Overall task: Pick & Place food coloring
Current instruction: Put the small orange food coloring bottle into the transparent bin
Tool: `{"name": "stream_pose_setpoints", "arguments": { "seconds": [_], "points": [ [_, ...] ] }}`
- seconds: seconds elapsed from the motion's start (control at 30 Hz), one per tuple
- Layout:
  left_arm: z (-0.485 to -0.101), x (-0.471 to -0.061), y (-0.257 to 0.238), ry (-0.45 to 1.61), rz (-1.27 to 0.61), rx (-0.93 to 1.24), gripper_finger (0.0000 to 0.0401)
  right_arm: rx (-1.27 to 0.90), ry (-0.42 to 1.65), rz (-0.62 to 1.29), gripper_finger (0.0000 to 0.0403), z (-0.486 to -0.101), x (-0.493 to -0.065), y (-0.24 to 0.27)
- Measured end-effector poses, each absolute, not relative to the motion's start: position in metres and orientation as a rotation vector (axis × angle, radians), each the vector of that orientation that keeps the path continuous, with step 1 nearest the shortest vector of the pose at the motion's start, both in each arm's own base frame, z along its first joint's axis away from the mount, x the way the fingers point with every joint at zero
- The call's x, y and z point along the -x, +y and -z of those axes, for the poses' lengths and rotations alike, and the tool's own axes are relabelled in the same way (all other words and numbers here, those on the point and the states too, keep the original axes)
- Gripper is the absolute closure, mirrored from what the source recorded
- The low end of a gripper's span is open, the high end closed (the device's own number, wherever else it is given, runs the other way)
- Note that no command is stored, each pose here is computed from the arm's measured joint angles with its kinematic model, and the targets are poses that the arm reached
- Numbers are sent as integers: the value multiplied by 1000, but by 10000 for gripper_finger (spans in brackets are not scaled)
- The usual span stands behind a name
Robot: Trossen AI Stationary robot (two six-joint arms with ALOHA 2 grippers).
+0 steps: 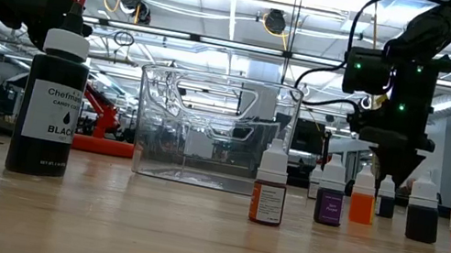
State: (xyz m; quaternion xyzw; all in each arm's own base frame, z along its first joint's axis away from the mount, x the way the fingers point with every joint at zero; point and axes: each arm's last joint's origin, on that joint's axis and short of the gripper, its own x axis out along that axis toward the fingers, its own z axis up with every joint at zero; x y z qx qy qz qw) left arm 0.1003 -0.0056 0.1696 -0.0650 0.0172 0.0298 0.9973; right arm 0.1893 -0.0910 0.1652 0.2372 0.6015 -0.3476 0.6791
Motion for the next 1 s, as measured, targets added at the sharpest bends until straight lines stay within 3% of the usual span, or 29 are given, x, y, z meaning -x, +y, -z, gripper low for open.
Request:
{"name": "stream_pose_setpoints", "arguments": {
  "seconds": [0.3,0.57,0.77,1.0],
  "points": [
    [-170,-100,-6,34,-60,130,148,-509,1339,768,357,-161,-189,-91],
    [-170,-100,-6,34,-60,130,148,-459,1313,721,359,-170,-194,-91],
    [-170,-100,-6,35,-60,130,148,-399,1116,682,359,-225,-212,-83],
    [-170,-100,-6,34,-60,130,148,-309,847,548,361,-322,-252,-60]
  ]
}}
